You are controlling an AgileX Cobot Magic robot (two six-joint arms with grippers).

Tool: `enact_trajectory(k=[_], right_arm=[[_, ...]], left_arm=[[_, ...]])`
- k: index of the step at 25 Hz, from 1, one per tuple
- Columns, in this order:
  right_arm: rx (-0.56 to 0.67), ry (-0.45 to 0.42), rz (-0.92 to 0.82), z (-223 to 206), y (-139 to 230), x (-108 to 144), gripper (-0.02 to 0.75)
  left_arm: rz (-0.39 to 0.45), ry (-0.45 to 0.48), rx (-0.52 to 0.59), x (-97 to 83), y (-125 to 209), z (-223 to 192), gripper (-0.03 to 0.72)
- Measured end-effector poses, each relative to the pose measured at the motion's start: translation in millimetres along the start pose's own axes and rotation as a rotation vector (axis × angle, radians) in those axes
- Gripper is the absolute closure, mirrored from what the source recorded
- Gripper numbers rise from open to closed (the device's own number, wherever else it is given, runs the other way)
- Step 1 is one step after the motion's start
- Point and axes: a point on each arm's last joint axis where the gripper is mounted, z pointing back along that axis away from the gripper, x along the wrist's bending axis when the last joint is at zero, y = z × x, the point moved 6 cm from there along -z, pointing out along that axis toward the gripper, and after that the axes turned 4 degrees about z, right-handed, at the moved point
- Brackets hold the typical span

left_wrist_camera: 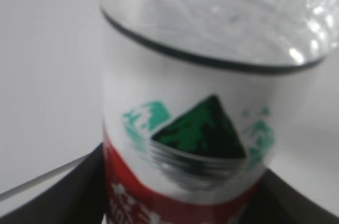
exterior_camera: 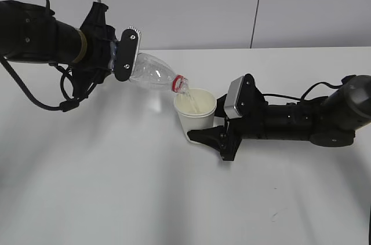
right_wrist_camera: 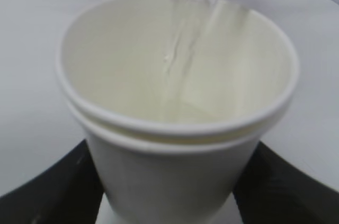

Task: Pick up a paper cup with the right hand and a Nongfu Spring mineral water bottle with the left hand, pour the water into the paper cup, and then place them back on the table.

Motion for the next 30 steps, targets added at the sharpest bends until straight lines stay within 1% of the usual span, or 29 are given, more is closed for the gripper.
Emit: enact_trajectory(k=[22,26,30], right_arm=[[0.001,-0.003,0.002,0.0,0.1,0.5,0.229],[0.001,-0.003,0.002,0.0,0.1,0.5,0.229],[0.001,-0.003,0.002,0.0,0.1,0.5,0.229]], left_arm=[[-0.004,-0.001,0.001,0.1,0.2,0.0,0.279],[-0.027,-0.005,0.002,0.7,0.2,0.0,0.279],[-0.033,-0.005,0.002,0.8,0.3,0.0,0.279]])
